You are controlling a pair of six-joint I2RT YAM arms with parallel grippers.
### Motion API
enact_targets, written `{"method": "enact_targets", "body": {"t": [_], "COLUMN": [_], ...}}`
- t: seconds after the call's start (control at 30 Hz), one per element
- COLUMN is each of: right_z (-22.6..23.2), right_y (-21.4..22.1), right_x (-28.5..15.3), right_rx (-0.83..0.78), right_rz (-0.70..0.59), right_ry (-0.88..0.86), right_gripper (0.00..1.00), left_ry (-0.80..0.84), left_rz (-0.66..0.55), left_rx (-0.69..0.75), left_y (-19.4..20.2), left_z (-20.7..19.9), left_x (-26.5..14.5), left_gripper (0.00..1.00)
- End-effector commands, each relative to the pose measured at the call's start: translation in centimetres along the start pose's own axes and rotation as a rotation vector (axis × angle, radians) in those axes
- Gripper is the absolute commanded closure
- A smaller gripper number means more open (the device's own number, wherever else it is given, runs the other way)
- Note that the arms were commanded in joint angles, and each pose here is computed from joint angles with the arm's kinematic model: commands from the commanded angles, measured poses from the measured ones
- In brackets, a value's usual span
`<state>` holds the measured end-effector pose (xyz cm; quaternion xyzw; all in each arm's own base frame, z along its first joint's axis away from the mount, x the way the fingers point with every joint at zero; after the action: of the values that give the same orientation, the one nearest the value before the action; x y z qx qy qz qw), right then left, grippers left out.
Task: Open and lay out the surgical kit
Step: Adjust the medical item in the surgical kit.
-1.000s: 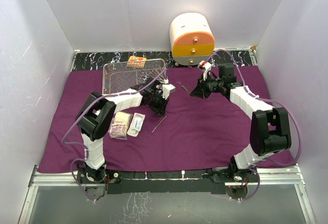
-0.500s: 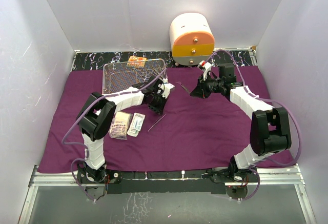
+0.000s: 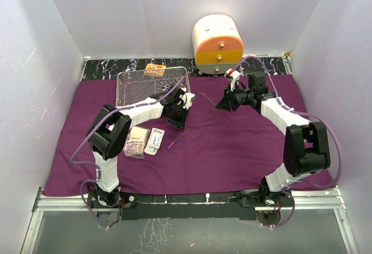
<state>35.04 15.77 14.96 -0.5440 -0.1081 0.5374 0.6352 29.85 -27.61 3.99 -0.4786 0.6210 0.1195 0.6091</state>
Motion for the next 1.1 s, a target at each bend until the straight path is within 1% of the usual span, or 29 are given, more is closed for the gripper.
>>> {"method": "enact_targets", "body": {"t": [0.0,0.17,0.3,0.47,0.67,0.83,1.07], "right_z": [-0.3,-0.3,-0.4,-0.4,-0.4,-0.4,-0.4], "right_y": [-1.1,-1.1,-1.1,-1.0,-1.1,-1.1,-1.1], "right_x": [-0.4,-0.5,-0.5,-0.4,-0.5,-0.5,-0.5], "right_rx": [-0.042,-0.043,-0.044,-0.042,-0.042,-0.043,-0.041], "right_rz": [-0.04,-0.042,-0.041,-0.041,-0.043,-0.043,-0.042], "right_ry": [0.014,0.017,0.017,0.015,0.018,0.017,0.015], "right_gripper": [1.0,1.0,1.0,1.0,1.0,1.0,1.0], "left_ry": [-0.009,-0.003,-0.008,-0.011,0.003,-0.005,-0.01], "left_rz": [-0.038,-0.055,-0.09,-0.089,-0.062,-0.045,-0.057], "left_rx": [-0.073,-0.09,-0.064,-0.037,-0.024,-0.008,0.009], "left_y": [-0.8,-0.6,-1.1,-0.7,0.2,0.7,0.5], "left_z": [-0.8,-1.1,-1.1,-0.8,-1.0,-0.9,-1.0], "left_x": [-2.0,-2.2,-2.9,-2.7,-2.1,-1.7,-1.9], "left_gripper": [1.0,1.0,1.0,1.0,0.93,0.9,0.85]}}
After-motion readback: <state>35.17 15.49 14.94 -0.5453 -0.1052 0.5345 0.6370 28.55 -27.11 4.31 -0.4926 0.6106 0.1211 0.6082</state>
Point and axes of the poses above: each gripper's point midway between its finger pads, its own x axis out along the fingers, its own z axis along the line the jaws close on, y = z × x, the point moved 2 cm from there along -x, back along the fingers, and after that the axes turned 4 degrees about x, right-handed, at the moved point
